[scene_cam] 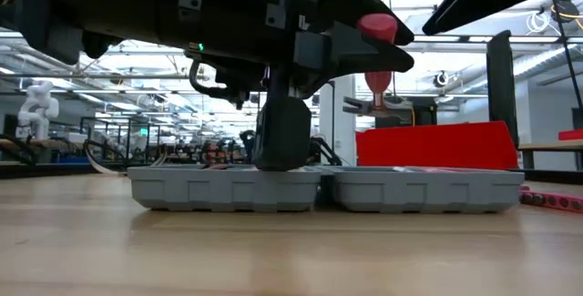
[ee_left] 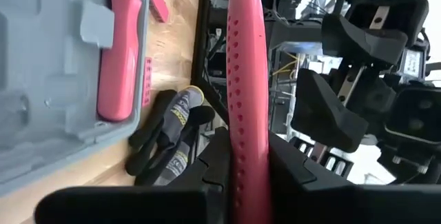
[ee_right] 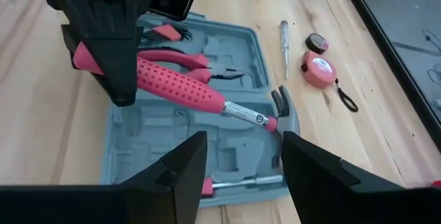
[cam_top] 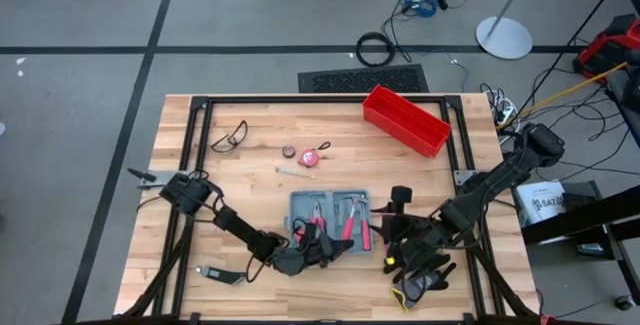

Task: Prefit tool cases
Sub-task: Put the hammer into the toolbox

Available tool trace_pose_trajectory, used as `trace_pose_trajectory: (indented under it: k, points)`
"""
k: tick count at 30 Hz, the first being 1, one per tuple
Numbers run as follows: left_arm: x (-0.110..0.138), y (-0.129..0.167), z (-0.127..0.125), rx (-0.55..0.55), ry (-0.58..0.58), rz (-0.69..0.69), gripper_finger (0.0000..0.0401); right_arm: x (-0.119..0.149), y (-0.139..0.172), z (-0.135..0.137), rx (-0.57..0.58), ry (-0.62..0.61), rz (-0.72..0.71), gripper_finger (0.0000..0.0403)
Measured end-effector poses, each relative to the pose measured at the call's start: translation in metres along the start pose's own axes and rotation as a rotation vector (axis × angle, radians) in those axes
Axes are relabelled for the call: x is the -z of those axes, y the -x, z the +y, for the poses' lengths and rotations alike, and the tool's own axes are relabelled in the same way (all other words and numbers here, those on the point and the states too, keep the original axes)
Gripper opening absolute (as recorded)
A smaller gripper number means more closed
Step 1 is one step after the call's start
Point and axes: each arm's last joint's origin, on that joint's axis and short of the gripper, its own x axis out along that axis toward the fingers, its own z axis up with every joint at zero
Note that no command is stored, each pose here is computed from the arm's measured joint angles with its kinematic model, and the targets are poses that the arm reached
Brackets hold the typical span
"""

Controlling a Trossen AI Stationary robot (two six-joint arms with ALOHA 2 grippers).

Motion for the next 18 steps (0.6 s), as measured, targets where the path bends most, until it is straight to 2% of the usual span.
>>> trace_pose_trajectory:
  k: [3, 9, 15, 18]
  points:
    - [-0.0016, -0.0011, 0.0002, -0.001, 0.022, -0.008, 0.0063, -0.0001, 0.0000, 0.0001, 0.000, -0.004, -0.001, 0.0178]
    - [-0.0068, -0.0058, -0.0040, 0.041, 0.067, -0.016, 0.0107, -0.0004, 0.0000, 0.0002, -0.001, -0.016, -0.003, 0.0178]
    - [-0.0091, -0.0073, -0.0062, 0.071, 0.101, -0.020, 0.0113, -0.0004, 0.0000, 0.0002, -0.001, -0.029, -0.003, 0.0178]
    - [-0.0094, -0.0075, -0.0062, 0.072, 0.180, -0.020, 0.0114, -0.0004, 0.0000, 0.0002, -0.001, -0.029, -0.003, 0.0178]
